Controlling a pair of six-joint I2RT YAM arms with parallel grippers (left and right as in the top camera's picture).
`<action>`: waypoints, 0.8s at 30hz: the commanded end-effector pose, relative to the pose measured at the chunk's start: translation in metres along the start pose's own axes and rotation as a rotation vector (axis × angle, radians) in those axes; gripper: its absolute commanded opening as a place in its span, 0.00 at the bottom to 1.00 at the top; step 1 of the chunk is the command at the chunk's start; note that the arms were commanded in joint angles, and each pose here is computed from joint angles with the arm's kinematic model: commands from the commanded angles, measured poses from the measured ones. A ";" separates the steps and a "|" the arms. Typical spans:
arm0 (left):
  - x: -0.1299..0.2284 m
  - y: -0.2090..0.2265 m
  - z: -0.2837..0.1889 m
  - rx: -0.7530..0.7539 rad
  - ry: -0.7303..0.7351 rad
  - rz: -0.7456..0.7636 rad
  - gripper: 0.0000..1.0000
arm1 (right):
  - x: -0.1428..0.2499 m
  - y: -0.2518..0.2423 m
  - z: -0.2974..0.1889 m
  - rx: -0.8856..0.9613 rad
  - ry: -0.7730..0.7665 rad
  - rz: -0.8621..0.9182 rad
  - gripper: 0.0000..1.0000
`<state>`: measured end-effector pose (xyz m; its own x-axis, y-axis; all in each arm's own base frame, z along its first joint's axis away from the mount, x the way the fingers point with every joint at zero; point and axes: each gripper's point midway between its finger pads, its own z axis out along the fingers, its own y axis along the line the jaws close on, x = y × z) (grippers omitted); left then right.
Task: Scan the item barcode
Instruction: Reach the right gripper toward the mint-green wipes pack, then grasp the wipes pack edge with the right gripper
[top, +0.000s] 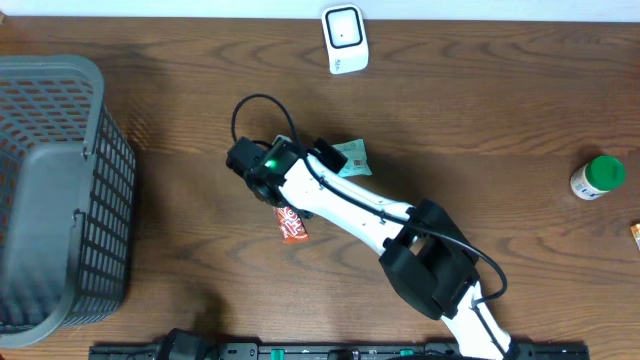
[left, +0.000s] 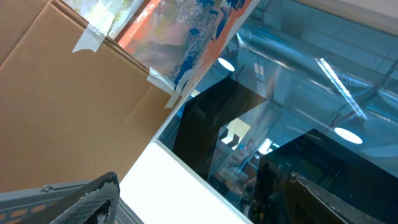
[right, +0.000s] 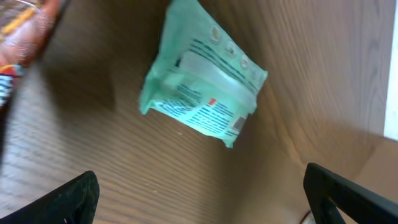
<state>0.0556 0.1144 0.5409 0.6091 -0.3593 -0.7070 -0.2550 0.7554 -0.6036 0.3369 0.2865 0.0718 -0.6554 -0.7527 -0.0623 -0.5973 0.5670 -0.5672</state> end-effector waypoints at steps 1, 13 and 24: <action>-0.002 0.003 -0.002 -0.012 -0.010 0.000 0.85 | -0.002 0.006 0.001 -0.007 -0.004 -0.067 0.99; -0.002 0.004 -0.002 -0.014 -0.011 -0.001 0.85 | 0.005 0.017 0.050 0.130 0.094 -0.235 0.99; -0.002 0.004 -0.002 -0.015 -0.011 0.000 0.85 | 0.019 0.035 0.105 0.197 0.195 -0.337 0.99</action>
<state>0.0554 0.1148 0.5407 0.6097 -0.3588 -0.7067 -0.2572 0.7538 -0.6047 0.3685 0.2685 0.0295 -0.5438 -0.8178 0.1883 -0.6005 0.2224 -0.7680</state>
